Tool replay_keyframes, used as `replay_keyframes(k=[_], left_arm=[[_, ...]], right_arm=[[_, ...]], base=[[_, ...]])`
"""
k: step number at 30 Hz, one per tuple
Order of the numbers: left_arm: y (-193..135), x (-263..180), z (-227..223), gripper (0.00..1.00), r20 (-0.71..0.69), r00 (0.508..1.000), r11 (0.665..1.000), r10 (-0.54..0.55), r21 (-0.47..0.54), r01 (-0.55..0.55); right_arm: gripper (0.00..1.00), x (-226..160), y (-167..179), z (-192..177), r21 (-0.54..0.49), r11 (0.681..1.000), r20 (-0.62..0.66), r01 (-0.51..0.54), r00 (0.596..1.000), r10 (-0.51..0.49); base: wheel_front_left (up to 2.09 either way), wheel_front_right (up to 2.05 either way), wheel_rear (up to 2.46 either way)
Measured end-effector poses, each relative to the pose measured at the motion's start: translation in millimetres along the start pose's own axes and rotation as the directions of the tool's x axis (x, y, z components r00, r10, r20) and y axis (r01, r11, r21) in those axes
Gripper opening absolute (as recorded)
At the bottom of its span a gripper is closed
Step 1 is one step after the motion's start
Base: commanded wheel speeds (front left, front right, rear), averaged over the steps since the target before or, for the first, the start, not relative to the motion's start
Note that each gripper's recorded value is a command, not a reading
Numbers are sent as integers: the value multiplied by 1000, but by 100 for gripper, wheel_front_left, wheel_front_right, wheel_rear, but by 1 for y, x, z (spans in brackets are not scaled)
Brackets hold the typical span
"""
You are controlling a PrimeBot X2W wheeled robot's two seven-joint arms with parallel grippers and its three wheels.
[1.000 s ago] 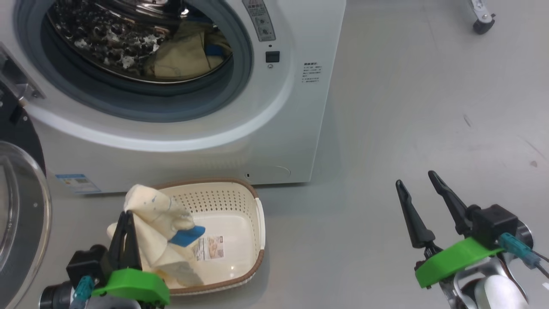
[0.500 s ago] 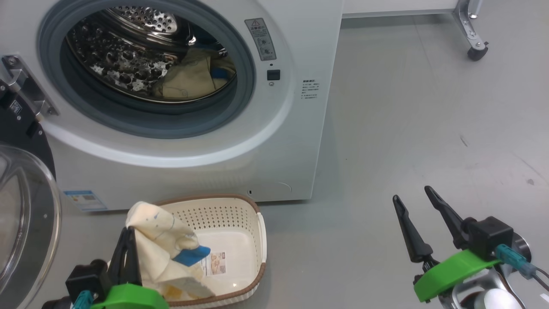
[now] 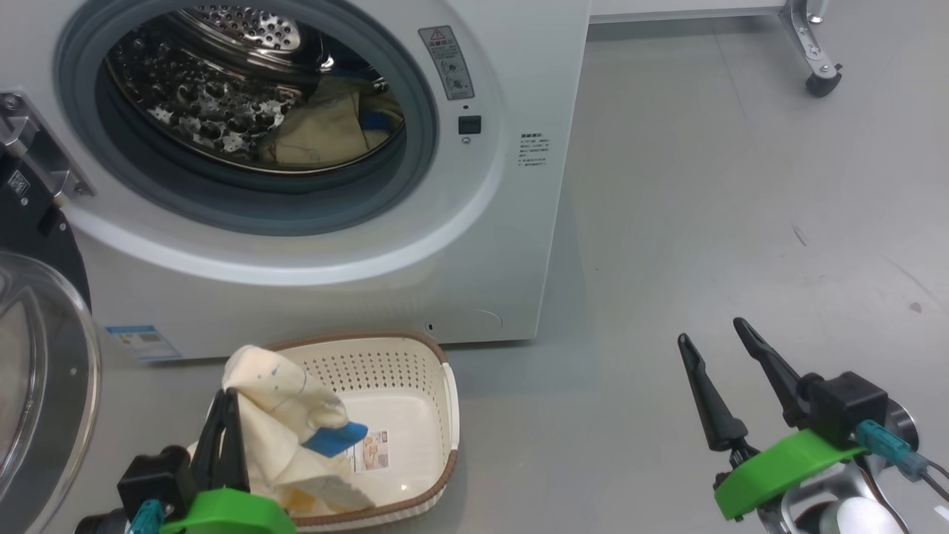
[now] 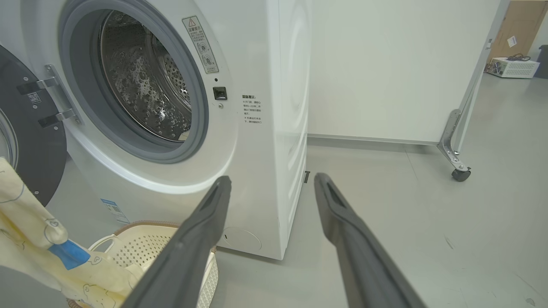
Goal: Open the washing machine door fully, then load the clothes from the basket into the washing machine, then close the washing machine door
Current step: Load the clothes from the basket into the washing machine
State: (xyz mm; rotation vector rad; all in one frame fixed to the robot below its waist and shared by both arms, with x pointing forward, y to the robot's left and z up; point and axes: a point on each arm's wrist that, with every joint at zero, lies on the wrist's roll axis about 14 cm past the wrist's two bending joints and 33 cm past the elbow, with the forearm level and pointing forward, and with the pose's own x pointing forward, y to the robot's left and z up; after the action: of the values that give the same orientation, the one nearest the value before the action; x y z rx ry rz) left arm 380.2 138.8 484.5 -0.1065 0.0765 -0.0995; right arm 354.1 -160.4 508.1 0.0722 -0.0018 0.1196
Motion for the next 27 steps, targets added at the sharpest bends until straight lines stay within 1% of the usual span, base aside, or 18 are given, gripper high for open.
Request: replay_keyframes(k=[15,22,27], left_arm=[[1,22,2,0,-5,1000,1000,-10,12,10],[2,56,11,0,8,1000,999,-21,26,21],[3,90,7,0,-34,999,1000,-25,16,25]], right_arm=[[100,4,-2,-14,7,1000,-41,5,999,-5],[100,14,-2,-26,15,1000,-68,3,998,-2],[100,26,-4,-32,37,999,-64,6,998,-4]], base=[[0,0,0],[0,0,0],[0,0,0]])
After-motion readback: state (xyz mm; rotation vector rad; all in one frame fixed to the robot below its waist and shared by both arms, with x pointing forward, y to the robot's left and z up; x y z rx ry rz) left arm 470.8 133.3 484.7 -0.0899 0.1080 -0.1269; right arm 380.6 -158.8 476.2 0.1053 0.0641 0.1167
